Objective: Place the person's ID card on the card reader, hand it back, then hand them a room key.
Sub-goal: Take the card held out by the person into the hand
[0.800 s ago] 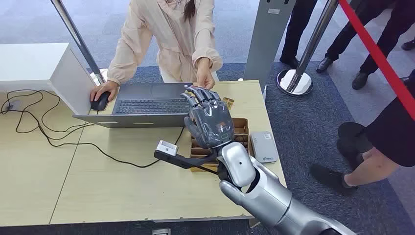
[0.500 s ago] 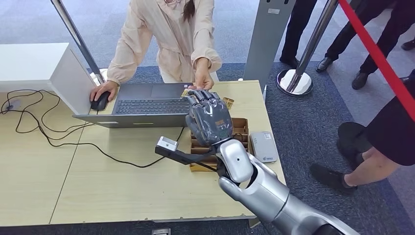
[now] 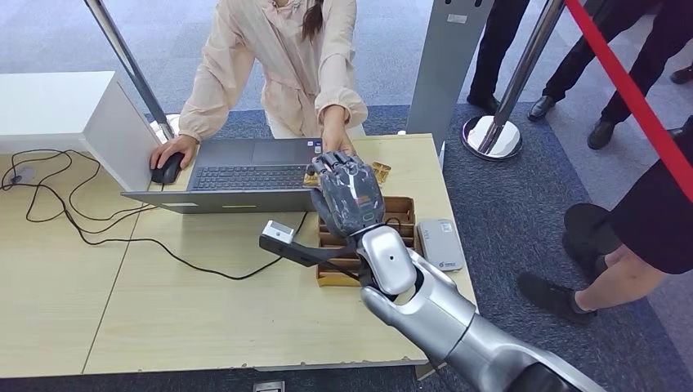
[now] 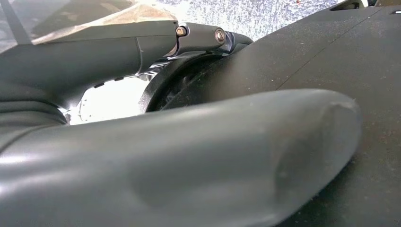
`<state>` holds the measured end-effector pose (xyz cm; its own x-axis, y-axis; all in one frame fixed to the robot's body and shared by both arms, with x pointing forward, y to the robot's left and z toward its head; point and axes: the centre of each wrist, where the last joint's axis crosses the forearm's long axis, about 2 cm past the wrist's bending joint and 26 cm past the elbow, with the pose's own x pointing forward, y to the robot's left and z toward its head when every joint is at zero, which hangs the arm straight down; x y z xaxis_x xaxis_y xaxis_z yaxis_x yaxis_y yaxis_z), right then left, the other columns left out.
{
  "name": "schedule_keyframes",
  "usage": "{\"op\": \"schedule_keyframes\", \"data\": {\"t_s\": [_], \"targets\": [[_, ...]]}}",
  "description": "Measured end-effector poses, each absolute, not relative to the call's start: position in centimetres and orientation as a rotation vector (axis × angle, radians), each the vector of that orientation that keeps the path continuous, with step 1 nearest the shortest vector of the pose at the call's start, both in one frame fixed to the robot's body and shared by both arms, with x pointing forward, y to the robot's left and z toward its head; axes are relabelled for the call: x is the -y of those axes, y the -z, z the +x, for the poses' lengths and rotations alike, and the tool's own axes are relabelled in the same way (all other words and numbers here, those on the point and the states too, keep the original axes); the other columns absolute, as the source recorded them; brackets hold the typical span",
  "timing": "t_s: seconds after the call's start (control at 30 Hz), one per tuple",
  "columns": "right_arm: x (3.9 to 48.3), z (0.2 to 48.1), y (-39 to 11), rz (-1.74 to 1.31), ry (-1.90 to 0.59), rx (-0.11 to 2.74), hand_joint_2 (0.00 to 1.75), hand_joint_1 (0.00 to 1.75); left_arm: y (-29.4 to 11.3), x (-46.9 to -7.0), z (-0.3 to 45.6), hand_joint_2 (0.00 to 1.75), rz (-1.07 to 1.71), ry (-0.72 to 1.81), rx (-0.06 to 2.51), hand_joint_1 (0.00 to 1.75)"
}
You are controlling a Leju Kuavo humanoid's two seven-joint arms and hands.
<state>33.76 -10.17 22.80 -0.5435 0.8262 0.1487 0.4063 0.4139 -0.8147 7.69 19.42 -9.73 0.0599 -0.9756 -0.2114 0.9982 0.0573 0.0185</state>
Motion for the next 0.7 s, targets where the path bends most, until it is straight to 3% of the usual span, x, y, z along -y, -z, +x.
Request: {"op": "schedule_keyframes", "data": {"t_s": [0.23, 0.4, 0.53, 0.7], "targets": [[9.97, 34.16, -22.44, -1.037, -1.019, 2.110, 1.75, 1.13, 9.73, -19.42, 7.72, 0.00, 0.176, 1.515, -0.159, 0.00], [9.86, 34.31, -22.11, -1.036, -1.027, 2.095, 1.75, 1.39, 9.73, -19.42, 7.72, 0.00, 0.176, 1.515, -0.159, 0.00], [9.87, 34.51, -21.98, -1.041, -1.033, 2.087, 1.75, 1.71, 9.73, -19.42, 7.72, 0.00, 0.176, 1.516, -0.159, 0.00], [9.85, 34.64, -21.83, -1.046, -1.028, 2.085, 1.75, 1.75, 9.72, -19.42, 7.72, 0.00, 0.177, 1.516, -0.159, 0.00]]}}
